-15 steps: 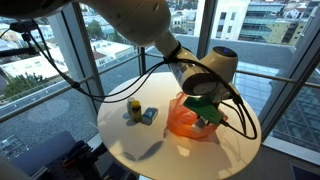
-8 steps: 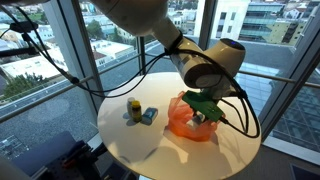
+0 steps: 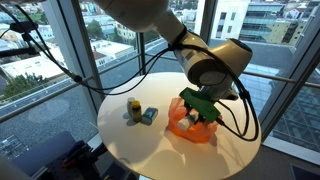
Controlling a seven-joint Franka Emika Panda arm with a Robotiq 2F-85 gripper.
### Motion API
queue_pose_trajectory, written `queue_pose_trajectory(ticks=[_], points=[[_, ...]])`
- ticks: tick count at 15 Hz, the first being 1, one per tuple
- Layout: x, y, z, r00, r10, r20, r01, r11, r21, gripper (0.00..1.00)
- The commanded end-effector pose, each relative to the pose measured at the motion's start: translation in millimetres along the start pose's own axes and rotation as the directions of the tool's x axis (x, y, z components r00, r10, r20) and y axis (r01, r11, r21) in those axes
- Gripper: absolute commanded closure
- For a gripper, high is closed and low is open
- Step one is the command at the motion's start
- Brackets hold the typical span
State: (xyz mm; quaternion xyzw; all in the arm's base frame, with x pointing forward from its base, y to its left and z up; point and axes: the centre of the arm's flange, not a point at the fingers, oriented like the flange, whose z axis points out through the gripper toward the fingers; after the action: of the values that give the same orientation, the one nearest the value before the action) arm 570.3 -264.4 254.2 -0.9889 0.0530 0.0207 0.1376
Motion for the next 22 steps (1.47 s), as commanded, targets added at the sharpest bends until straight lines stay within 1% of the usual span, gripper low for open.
queue_pose_trajectory(ticks=[1,5,9,12,16,22], points=[[-2,-3,-19,0.999,0.027,0.040,-0.029,0.999,0.045,0.75],[-8,-3,-26,0.996,0.014,0.090,-0.020,0.997,0.071,0.75],[-19,-4,-30,0.994,-0.036,0.108,0.028,0.997,0.076,0.75],[-26,-4,-28,0.991,-0.086,0.098,0.080,0.995,0.067,0.75],[-36,-5,-16,0.984,-0.160,0.080,0.156,0.987,0.046,0.75],[-54,-20,-17,0.970,-0.237,0.052,0.236,0.971,0.029,0.75]])
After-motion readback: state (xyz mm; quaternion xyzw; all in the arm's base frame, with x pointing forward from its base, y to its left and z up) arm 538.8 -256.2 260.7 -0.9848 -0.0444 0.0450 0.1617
